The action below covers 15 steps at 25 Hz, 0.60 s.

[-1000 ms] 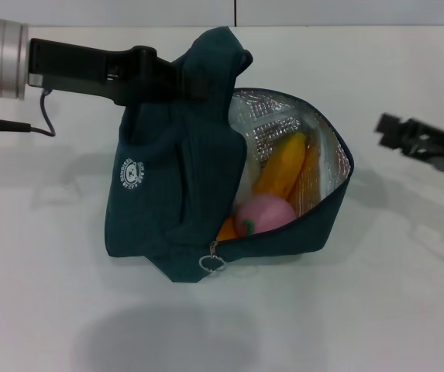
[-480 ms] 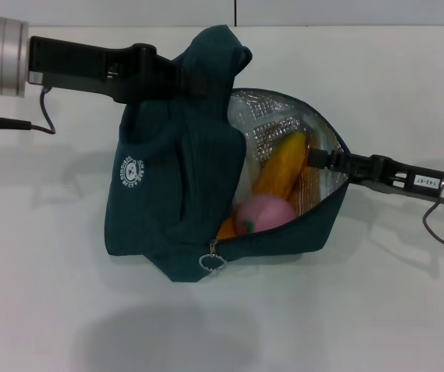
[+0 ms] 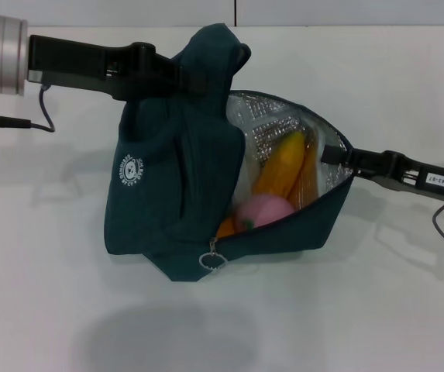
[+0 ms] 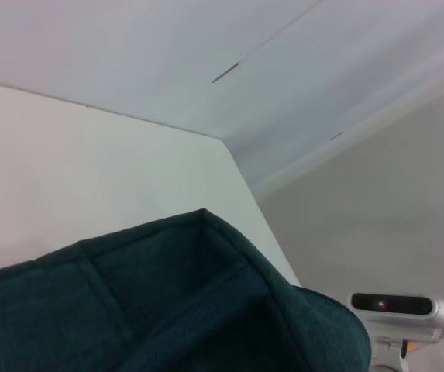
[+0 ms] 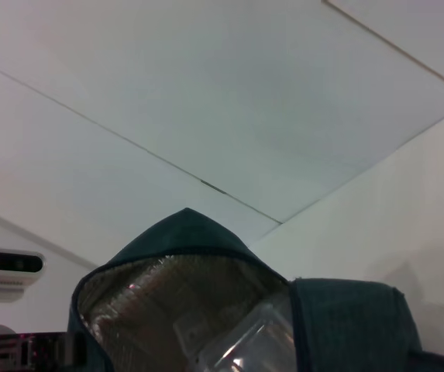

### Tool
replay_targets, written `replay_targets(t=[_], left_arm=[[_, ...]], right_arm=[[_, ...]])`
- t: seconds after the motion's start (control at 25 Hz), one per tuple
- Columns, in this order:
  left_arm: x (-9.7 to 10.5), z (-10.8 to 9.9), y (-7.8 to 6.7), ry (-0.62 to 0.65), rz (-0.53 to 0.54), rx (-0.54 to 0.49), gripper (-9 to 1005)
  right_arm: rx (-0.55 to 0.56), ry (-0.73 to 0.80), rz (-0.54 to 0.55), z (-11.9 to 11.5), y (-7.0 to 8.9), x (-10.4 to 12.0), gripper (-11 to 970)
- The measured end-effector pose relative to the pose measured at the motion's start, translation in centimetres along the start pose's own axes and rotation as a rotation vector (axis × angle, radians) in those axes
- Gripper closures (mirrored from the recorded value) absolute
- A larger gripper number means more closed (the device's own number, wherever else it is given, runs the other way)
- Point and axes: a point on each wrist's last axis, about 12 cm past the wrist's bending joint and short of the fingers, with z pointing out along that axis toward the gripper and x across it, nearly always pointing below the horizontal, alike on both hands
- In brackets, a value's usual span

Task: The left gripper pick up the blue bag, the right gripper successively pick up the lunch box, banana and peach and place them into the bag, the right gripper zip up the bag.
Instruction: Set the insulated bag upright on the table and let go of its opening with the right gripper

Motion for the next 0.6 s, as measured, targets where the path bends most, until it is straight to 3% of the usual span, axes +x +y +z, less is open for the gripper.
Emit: replay_targets(t=[0.44, 0.6], left_arm=[[-0.15, 0.04, -0.05, 0.000, 0.010, -0.003, 954], [-0.24, 0.09, -0.12, 0.001, 0.013, -0.002, 954]], right_arm=[[-0.032, -0.027, -0.043, 0.29, 0.43, -0.45, 889], [-0.048, -0.035, -0.058, 0.29, 0.63, -0.55, 932]])
